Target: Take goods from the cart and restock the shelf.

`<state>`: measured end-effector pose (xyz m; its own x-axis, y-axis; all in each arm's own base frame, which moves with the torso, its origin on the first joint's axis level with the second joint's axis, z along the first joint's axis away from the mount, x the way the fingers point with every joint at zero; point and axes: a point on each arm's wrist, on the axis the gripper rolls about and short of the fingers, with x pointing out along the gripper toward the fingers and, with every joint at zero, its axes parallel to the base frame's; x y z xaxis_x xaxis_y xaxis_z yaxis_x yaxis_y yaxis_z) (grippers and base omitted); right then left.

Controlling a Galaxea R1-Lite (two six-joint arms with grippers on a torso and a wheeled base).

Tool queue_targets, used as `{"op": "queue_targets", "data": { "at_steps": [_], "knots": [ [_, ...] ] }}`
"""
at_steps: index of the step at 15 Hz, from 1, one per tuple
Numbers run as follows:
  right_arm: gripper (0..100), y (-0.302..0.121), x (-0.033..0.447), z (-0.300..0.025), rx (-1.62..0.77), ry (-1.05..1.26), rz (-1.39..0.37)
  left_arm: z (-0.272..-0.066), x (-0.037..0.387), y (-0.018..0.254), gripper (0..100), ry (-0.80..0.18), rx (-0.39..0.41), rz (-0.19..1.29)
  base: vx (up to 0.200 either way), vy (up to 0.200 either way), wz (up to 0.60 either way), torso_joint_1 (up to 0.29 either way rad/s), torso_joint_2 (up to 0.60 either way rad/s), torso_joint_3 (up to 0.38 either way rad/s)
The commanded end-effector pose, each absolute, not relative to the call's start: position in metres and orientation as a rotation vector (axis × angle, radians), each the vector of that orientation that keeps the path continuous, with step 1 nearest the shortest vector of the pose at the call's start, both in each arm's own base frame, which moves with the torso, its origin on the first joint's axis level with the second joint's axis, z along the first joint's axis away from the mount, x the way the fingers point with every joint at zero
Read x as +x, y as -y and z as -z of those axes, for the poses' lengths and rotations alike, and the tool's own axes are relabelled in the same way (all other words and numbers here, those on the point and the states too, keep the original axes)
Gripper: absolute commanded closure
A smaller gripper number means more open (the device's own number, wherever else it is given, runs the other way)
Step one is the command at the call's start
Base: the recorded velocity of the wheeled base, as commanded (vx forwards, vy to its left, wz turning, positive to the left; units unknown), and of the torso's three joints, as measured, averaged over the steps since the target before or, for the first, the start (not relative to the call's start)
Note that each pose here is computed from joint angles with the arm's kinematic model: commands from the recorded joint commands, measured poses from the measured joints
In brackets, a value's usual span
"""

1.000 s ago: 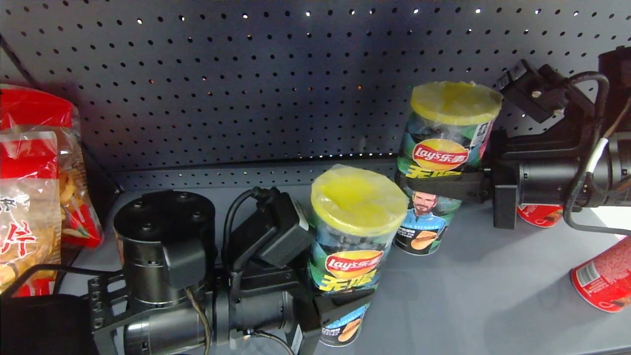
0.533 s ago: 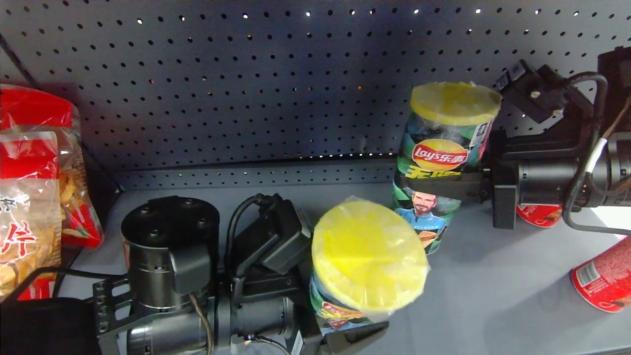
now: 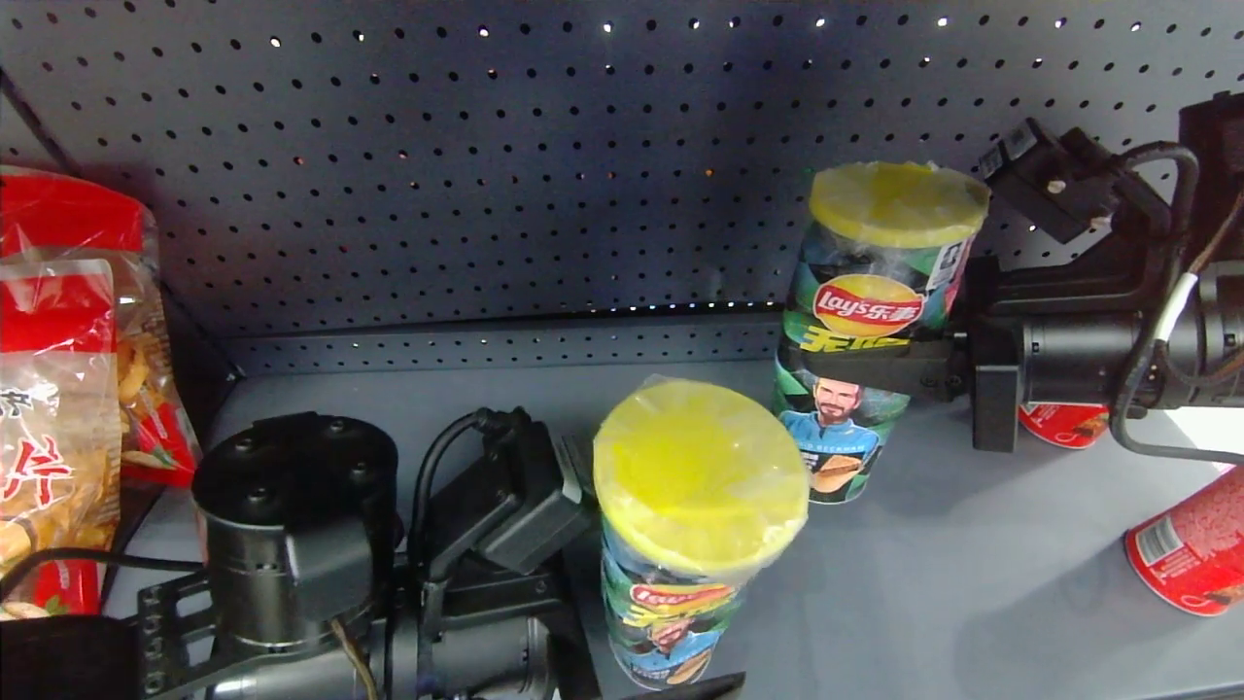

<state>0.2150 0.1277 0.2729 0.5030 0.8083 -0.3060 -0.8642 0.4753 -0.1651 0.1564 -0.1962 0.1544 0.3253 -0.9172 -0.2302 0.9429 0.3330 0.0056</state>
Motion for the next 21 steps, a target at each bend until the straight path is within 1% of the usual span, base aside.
{"op": "queue_targets", "data": {
  "at_steps": [1, 4, 8, 9, 13, 17, 21],
  "knots": [
    [100, -0.129, 0.216, -0.272, -0.316, -0.198, -1.033, -0.150, 0.145, 0.182, 0, -0.215, 0.152, 1.223, 0.000, 0.000, 0.00, 0.000, 0.00, 0.000],
    [100, -0.130, 0.216, -0.271, -0.316, -0.202, -1.037, -0.144, 0.140, 0.161, 0, -0.241, 0.152, 1.179, 0.000, 0.000, 0.00, 0.000, 0.00, 0.000],
    [100, -0.133, 0.218, -0.271, -0.317, -0.203, -1.043, -0.142, 0.135, 0.151, 0, -0.248, 0.152, 1.160, 0.000, 0.000, 0.00, 0.000, 0.00, 0.000],
    [100, -0.133, 0.217, -0.271, -0.318, -0.201, -1.044, -0.141, 0.139, 0.147, 0, -0.256, 0.153, 1.119, 0.000, 0.000, 0.00, 0.000, 0.00, 0.000],
    [100, -0.132, 0.217, -0.271, -0.317, -0.200, -1.044, -0.137, 0.148, 0.148, 0, -0.285, 0.156, 1.090, 0.000, 0.000, 0.00, 0.000, 0.00, 0.000],
    [100, -0.132, 0.217, -0.272, -0.316, -0.199, -1.042, -0.142, 0.159, 0.158, 0, -0.266, 0.153, 1.086, 0.000, 0.000, 0.00, 0.000, 0.00, 0.000],
    [100, -0.131, 0.217, -0.272, -0.315, -0.198, -1.037, -0.141, 0.163, 0.162, 0, -0.272, 0.155, 1.080, 0.000, 0.000, 0.00, 0.000, 0.00, 0.000]
  ]
}}
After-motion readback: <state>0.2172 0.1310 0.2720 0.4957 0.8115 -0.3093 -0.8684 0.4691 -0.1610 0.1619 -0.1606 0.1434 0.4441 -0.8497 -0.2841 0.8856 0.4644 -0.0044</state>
